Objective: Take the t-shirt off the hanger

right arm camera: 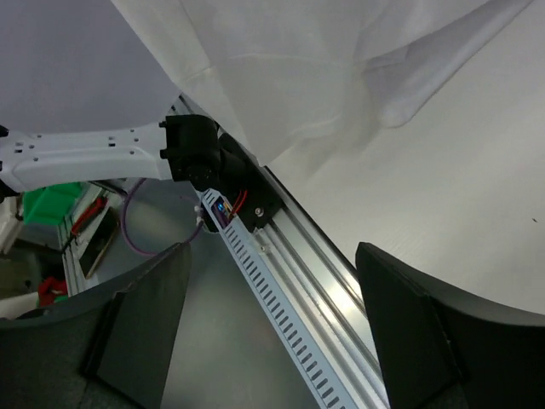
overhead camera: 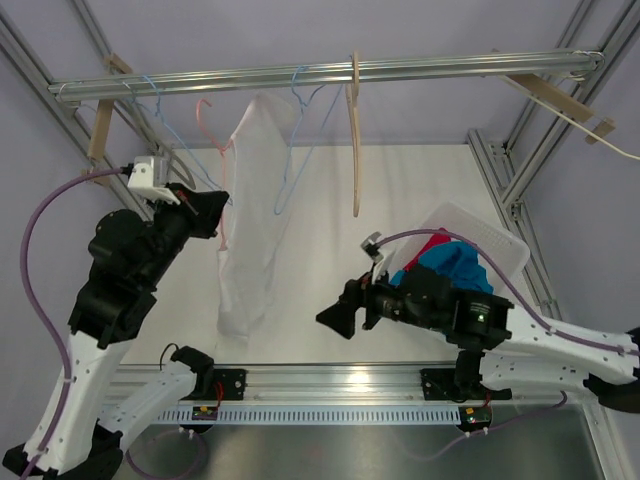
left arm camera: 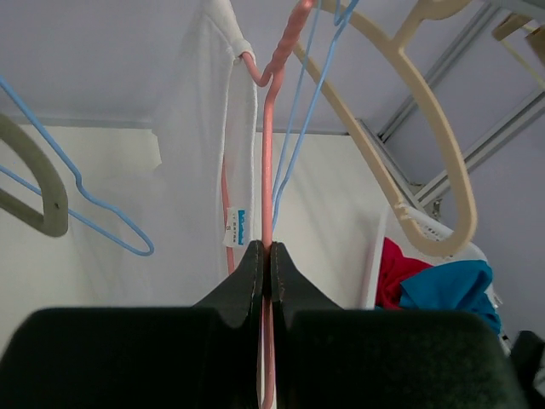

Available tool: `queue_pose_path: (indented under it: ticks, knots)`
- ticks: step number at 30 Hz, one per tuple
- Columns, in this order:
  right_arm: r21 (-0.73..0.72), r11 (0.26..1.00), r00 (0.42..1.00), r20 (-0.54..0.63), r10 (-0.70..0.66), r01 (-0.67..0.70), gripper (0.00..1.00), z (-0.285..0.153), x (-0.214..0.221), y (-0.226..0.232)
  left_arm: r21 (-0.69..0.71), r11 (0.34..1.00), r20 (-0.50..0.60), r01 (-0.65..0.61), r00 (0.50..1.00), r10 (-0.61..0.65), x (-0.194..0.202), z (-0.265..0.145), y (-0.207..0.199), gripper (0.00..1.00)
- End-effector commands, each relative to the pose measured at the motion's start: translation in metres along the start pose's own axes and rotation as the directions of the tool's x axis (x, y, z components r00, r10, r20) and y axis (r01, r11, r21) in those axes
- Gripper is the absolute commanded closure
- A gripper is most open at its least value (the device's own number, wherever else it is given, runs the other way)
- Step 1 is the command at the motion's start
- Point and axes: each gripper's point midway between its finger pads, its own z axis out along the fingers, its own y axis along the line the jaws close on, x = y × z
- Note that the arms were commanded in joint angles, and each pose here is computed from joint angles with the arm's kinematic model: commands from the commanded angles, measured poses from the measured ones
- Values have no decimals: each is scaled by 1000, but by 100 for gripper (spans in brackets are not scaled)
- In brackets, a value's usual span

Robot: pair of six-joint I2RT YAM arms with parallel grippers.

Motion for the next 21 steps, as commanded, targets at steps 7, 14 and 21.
queue_pose_path:
  ticks: [7,14,21]
  knots:
    - [-39,963,957,130,-260,267,0,70,-14,126,134,981,124,139,980,-156,-28,-74,-24,100]
    - [-116,945,946,150,-288,306,1,93,4,198,252,940,154,231,949,-275,-53,-119,-48,100]
    - [-129,947,954,102,-281,293,3,123,26,218,336,900,144,278,929,-340,-63,-151,-63,100]
